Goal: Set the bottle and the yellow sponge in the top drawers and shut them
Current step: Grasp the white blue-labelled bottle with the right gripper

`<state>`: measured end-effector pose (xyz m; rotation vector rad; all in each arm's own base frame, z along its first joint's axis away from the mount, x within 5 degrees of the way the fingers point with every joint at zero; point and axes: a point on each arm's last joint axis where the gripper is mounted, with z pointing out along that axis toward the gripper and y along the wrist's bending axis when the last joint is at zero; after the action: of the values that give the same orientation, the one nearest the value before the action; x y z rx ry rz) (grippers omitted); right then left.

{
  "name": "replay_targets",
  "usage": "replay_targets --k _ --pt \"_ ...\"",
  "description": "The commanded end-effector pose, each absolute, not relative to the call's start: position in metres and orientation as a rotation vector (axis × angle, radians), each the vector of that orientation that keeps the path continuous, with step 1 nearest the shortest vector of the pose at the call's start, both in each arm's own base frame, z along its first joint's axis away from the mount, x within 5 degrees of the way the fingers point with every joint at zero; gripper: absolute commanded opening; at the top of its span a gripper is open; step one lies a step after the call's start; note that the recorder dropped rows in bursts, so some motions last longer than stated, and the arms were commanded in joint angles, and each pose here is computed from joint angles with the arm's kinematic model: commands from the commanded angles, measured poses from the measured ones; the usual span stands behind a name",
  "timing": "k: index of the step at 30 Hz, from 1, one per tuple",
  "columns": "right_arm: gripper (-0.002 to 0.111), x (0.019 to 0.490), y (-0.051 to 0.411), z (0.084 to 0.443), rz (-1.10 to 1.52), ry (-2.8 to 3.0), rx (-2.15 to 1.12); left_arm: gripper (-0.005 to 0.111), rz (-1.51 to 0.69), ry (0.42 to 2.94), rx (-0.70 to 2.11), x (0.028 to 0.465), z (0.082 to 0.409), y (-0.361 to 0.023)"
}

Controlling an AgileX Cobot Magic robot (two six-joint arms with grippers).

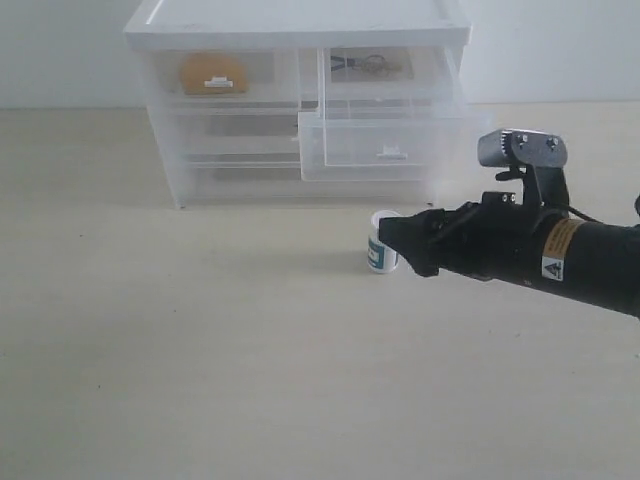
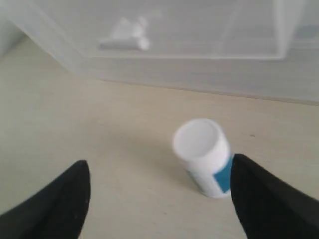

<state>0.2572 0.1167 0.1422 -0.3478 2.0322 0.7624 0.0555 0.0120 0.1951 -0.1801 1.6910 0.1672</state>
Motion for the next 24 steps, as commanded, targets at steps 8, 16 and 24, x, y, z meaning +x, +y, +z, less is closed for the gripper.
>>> replay_targets --k 8,16,24 --pt "0.072 0.288 0.129 0.097 0.619 1.956 -0.678 0.004 0.152 1.695 -0.191 0.056 0.194 0.012" --pt "0.015 0.294 0.133 0.084 0.576 1.938 -0.815 0.004 0.152 1.695 -0.191 0.056 0.194 0.012" --pt "0.000 0.267 0.130 0.118 0.579 1.933 -0.975 0.004 0.152 1.695 -0.191 0.056 0.194 0.012"
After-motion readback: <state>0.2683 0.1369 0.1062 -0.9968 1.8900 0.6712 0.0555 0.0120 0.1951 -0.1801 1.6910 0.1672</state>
